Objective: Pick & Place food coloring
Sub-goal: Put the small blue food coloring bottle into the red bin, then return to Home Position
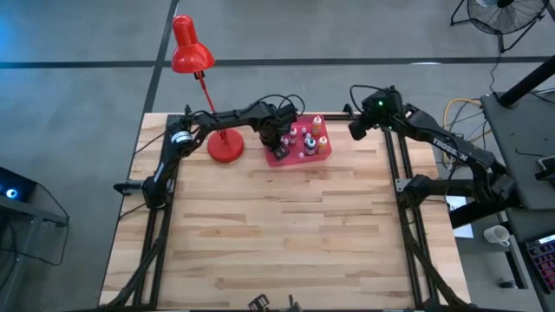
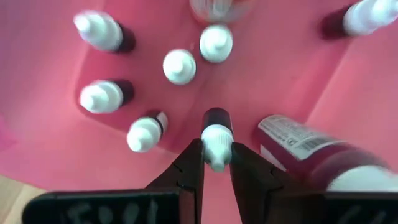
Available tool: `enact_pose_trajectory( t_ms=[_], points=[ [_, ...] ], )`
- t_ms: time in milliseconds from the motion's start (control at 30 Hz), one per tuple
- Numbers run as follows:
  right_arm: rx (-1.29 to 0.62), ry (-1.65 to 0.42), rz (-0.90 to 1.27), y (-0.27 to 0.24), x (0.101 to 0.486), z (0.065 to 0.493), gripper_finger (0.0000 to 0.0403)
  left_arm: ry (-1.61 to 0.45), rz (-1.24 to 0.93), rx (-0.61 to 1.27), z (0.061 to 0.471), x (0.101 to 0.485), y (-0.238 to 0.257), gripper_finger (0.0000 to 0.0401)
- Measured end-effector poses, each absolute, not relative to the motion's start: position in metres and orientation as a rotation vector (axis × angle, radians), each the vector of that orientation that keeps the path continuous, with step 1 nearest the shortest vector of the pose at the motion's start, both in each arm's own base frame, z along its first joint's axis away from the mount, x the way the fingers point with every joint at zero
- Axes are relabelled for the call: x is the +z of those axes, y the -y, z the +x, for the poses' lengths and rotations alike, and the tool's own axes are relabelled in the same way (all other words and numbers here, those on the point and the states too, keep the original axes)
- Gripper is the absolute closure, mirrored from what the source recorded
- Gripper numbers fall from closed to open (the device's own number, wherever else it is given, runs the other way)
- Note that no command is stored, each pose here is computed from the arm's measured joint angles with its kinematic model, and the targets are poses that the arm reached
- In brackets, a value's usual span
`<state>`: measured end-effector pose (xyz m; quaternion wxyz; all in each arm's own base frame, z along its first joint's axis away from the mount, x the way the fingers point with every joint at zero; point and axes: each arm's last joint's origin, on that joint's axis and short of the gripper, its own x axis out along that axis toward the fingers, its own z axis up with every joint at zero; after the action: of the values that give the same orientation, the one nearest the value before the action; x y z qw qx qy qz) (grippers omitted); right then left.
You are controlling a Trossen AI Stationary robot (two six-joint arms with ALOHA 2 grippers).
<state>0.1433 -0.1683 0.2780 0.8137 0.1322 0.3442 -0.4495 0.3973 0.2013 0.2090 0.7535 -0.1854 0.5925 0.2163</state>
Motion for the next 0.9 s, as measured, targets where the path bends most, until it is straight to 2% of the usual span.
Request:
enact_pose_trajectory(
  t_ms=[133, 467, 700, 900],
  points=[
    [-0.951, -0.751, 0.268, 0.170, 0.276, 0.145, 0.0335, -1.285, -0.402, 0.473, 0.398, 0.216, -0.203, 0.0350],
    [-0.943, -0.767, 0.260, 0.171, 0.274, 0.146, 0.0335, -1.313, -0.386, 0.454, 0.394, 0.213, -0.205, 0.0282],
    [-0.945, -0.765, 0.262, 0.171, 0.274, 0.146, 0.0335, -1.305, -0.369, 0.472, 0.395, 0.217, -0.206, 0.0277],
    [-0.948, -0.759, 0.263, 0.171, 0.275, 0.146, 0.0335, -1.324, -0.370, 0.477, 0.389, 0.238, -0.203, 0.0277]
  ],
)
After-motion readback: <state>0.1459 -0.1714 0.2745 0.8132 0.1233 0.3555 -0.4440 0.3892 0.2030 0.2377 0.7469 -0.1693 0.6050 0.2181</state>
